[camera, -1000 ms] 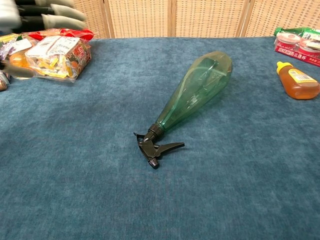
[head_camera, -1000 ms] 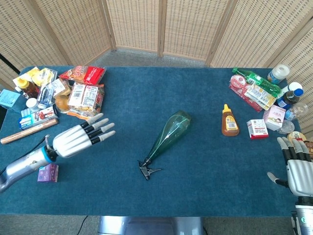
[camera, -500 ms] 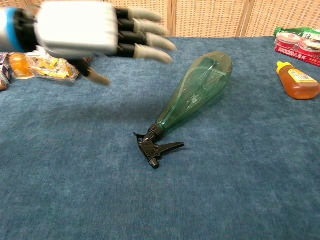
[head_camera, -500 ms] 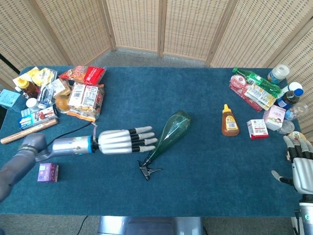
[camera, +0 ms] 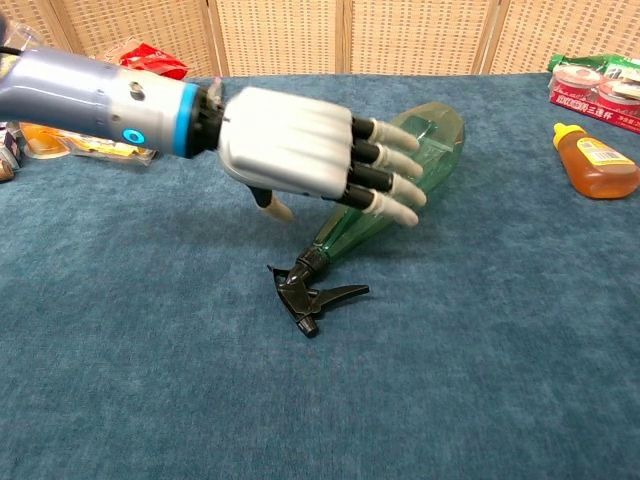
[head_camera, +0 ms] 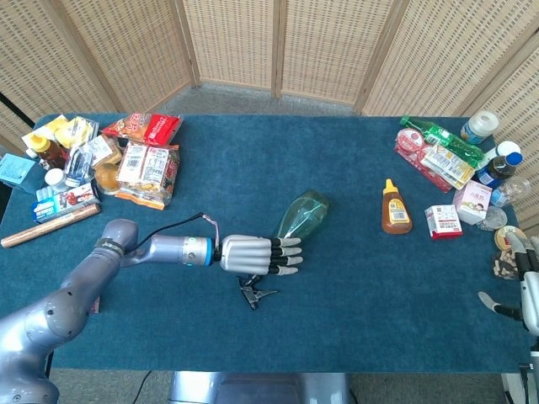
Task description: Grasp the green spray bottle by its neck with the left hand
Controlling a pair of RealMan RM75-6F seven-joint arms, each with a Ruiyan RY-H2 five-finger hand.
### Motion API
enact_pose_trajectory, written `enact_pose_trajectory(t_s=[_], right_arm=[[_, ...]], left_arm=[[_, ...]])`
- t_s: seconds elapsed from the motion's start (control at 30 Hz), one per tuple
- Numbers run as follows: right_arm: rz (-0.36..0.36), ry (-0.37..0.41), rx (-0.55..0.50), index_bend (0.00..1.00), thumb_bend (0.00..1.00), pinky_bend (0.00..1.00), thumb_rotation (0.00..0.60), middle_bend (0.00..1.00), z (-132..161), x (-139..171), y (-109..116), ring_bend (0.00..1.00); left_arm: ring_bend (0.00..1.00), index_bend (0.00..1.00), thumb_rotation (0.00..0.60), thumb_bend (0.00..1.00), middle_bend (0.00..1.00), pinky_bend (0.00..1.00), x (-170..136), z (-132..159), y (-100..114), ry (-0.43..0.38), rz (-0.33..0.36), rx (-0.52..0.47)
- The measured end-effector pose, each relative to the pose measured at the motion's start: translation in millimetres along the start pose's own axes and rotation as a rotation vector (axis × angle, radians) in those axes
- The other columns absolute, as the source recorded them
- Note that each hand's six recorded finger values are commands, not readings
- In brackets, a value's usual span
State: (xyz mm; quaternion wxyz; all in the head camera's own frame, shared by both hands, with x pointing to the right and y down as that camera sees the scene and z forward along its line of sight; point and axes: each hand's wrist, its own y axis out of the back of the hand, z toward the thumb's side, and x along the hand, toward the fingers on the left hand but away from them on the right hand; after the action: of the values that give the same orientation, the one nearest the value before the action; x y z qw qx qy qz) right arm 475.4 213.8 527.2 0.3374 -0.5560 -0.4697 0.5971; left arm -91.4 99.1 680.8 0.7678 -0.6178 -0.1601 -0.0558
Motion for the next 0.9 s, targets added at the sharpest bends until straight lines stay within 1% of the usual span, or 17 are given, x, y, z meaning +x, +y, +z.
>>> enact_pose_trajectory(t_s=[0.13, 0.27, 0.3, 0.33, 0.37, 0.4, 0.43, 0.47, 0.5, 0.53, 0.7, 0.9], right_arm=[[-0.014, -0.007, -0.012, 0.00, 0.00, 0.00, 0.600, 0.00, -4, 2, 7, 0.00], [-0.019, -0.009, -0.020, 0.00, 0.00, 0.00, 0.600, 0.00, -4, 3, 9, 0.00], [-0.020, -0.008, -0.023, 0.00, 0.00, 0.00, 0.600, 0.00, -4, 3, 10, 0.00], [-0.020, -0.007, -0.024, 0.00, 0.00, 0.00, 0.600, 0.00, -4, 3, 10, 0.00], [-0.020, -0.006, -0.025, 0.00, 0.00, 0.00, 0.600, 0.00, -4, 3, 10, 0.00], [-0.020, -0.005, -0.027, 0.00, 0.00, 0.00, 0.600, 0.00, -4, 3, 10, 0.00], [-0.019, -0.005, -0.027, 0.00, 0.00, 0.00, 0.600, 0.00, -4, 3, 10, 0.00], [-0.018, -0.004, -0.027, 0.00, 0.00, 0.00, 0.600, 0.00, -4, 3, 10, 0.00], [-0.017, -0.003, -0.027, 0.00, 0.00, 0.00, 0.600, 0.00, -3, 3, 10, 0.00], [-0.016, -0.002, -0.028, 0.00, 0.00, 0.00, 0.600, 0.00, -3, 3, 10, 0.00], [-0.012, 0.004, -0.031, 0.00, 0.00, 0.00, 0.600, 0.00, -1, 3, 9, 0.00], [-0.011, 0.011, -0.023, 0.00, 0.00, 0.00, 0.600, 0.00, 2, 3, 8, 0.00]], left_arm=[[0.00, 0.00, 0.600, 0.00, 0.00, 0.00, 13, 2, -7, -0.021, -0.044, 0.020], [0.00, 0.00, 0.600, 0.00, 0.00, 0.00, 23, 6, -12, -0.033, -0.067, 0.033], [0.02, 0.03, 0.600, 0.00, 0.03, 0.04, 25, 6, -12, -0.037, -0.069, 0.037], [0.13, 0.13, 0.600, 0.00, 0.15, 0.15, 27, 6, -11, -0.037, -0.066, 0.039], [0.28, 0.26, 0.600, 0.00, 0.31, 0.29, 28, 6, -10, -0.037, -0.059, 0.038], [0.51, 0.48, 0.600, 0.00, 0.55, 0.49, 29, 7, -9, -0.036, -0.050, 0.034], [0.70, 0.66, 0.600, 0.00, 0.74, 0.65, 30, 8, -6, -0.038, -0.037, 0.031], [0.81, 0.77, 0.600, 0.00, 0.85, 0.74, 30, 9, -5, -0.042, -0.028, 0.031], [0.87, 0.84, 0.600, 0.00, 0.92, 0.80, 30, 9, -4, -0.046, -0.021, 0.033], [0.91, 0.87, 0.600, 0.00, 0.95, 0.83, 29, 10, -3, -0.053, -0.014, 0.038], [0.95, 0.89, 0.600, 0.00, 0.99, 0.89, 24, 12, -1, -0.061, -0.001, 0.056], [0.96, 0.89, 0.600, 0.00, 1.00, 0.90, 12, 2, 8, -0.038, 0.032, 0.073]])
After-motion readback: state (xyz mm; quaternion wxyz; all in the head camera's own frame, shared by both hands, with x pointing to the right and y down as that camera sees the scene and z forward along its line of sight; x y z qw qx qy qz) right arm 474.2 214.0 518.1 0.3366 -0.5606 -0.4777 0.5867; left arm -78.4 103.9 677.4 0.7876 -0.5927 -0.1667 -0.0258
